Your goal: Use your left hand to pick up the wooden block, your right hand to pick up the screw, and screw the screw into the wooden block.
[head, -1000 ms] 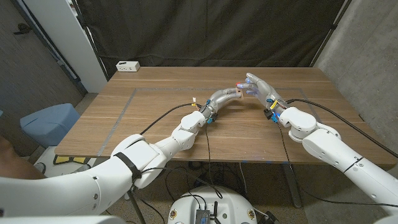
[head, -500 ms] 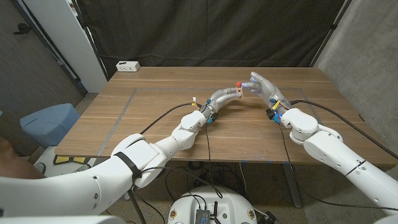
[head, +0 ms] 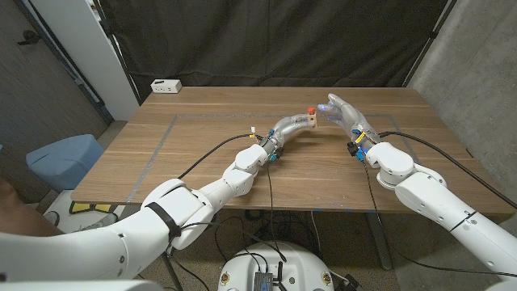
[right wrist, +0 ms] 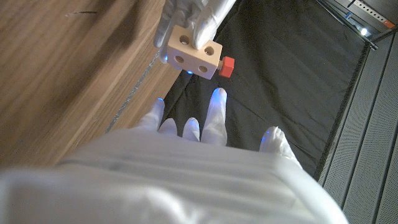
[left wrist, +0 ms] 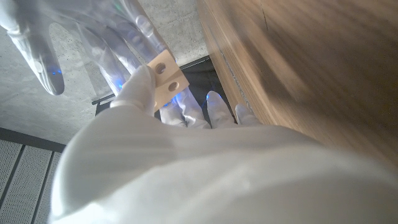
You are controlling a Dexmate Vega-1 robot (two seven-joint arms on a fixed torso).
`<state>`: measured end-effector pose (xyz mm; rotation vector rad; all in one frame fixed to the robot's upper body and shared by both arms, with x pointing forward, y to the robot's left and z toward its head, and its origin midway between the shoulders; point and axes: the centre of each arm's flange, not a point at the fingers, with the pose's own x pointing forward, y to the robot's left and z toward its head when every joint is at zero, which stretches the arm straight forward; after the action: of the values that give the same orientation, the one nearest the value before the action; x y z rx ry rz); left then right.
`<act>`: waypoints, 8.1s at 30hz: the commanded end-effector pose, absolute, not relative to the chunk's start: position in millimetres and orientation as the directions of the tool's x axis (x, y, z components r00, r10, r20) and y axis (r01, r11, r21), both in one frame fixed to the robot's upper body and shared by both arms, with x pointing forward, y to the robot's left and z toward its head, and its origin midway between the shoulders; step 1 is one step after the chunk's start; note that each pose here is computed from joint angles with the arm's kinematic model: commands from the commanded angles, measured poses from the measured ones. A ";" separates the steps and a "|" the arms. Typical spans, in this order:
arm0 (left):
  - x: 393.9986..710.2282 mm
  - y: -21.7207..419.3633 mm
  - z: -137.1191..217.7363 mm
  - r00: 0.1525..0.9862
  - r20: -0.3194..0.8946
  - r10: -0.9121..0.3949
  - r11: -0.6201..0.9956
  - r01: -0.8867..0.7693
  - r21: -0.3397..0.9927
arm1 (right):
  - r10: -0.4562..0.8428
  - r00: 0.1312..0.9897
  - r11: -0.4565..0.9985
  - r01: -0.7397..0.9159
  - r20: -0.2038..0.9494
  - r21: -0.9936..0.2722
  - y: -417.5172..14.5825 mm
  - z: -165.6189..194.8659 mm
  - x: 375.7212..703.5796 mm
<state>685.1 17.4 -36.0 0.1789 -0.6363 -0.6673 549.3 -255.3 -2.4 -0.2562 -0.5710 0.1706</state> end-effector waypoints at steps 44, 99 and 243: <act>678.6 11.1 -34.2 0.591 0.482 -0.647 0.762 0.522 0.383 | 0.363 0.815 0.901 -0.182 0.452 -0.395 -262.9 7.9 558.0; 677.6 11.8 -40.5 0.602 0.471 -0.644 0.764 0.527 0.372 | 0.319 0.827 0.917 -0.146 0.463 -0.371 -267.6 1.1 546.8; 671.9 16.9 -29.4 0.620 0.459 -0.636 0.768 0.451 0.455 | 0.402 0.822 0.882 -0.229 0.404 -0.412 -277.8 10.9 560.1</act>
<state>671.5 16.4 -27.7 0.3128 -0.6483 -0.6351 563.6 -275.4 11.1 -0.3593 -0.5015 0.3578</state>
